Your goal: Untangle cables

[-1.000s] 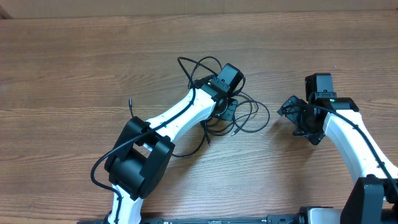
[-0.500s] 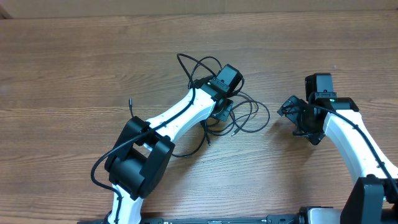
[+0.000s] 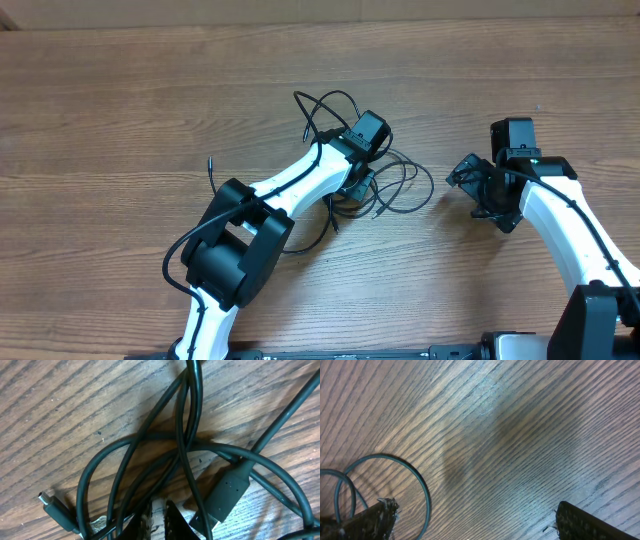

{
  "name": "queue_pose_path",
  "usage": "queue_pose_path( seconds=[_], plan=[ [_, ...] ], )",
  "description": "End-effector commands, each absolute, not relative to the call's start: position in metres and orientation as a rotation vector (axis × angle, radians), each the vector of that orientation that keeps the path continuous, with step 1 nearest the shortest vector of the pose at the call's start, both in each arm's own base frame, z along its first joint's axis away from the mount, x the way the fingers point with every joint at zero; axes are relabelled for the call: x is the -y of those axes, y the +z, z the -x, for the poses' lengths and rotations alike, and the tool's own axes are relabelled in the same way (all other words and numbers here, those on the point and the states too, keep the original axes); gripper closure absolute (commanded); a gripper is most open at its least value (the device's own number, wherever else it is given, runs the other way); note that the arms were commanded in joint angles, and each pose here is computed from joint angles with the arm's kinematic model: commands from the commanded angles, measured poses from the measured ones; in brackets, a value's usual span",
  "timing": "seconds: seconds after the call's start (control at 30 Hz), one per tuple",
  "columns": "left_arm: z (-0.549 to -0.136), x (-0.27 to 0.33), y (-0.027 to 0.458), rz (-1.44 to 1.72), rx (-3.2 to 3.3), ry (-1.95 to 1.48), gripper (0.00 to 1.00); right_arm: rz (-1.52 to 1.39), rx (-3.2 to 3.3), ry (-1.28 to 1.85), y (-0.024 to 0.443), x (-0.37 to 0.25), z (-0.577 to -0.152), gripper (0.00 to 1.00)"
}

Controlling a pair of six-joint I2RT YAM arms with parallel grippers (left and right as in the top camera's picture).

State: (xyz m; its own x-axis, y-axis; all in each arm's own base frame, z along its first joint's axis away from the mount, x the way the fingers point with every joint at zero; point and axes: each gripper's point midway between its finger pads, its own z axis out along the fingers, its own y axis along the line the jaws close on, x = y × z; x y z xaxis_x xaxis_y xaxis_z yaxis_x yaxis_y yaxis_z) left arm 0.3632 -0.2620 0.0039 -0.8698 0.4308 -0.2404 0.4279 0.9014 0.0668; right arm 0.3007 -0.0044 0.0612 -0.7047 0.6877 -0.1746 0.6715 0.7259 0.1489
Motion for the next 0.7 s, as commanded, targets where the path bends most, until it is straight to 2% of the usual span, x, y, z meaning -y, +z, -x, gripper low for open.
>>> queue_pose_path(
  seconds=[0.0,0.1,0.2,0.37,0.53,0.67],
  plan=[
    [-0.368,0.260,-0.004,-0.661,-2.812,0.051,0.89,-1.088,-2.703,0.096,0.062,0.007,-0.303,0.00],
    [-0.370,0.260,-0.003,-0.675,-2.802,0.052,0.84,-1.088,-2.703,0.096,0.062,0.007,-0.303,0.00],
    [-0.373,0.262,-0.002,-0.670,-2.790,0.047,0.73,-1.088,-2.703,0.096,0.062,0.007,-0.303,0.00],
    [-0.378,0.257,-0.002,-0.671,-2.784,0.050,0.70,-1.088,-2.703,0.097,0.062,0.007,-0.303,0.00],
    [-0.382,0.253,-0.001,-0.703,-2.773,0.055,0.82,-1.088,-2.703,0.097,0.062,0.007,-0.303,0.00],
    [-0.387,0.255,0.009,-0.738,-2.751,0.051,0.82,-1.088,-2.703,0.097,0.062,0.007,-0.303,0.00]
  ],
)
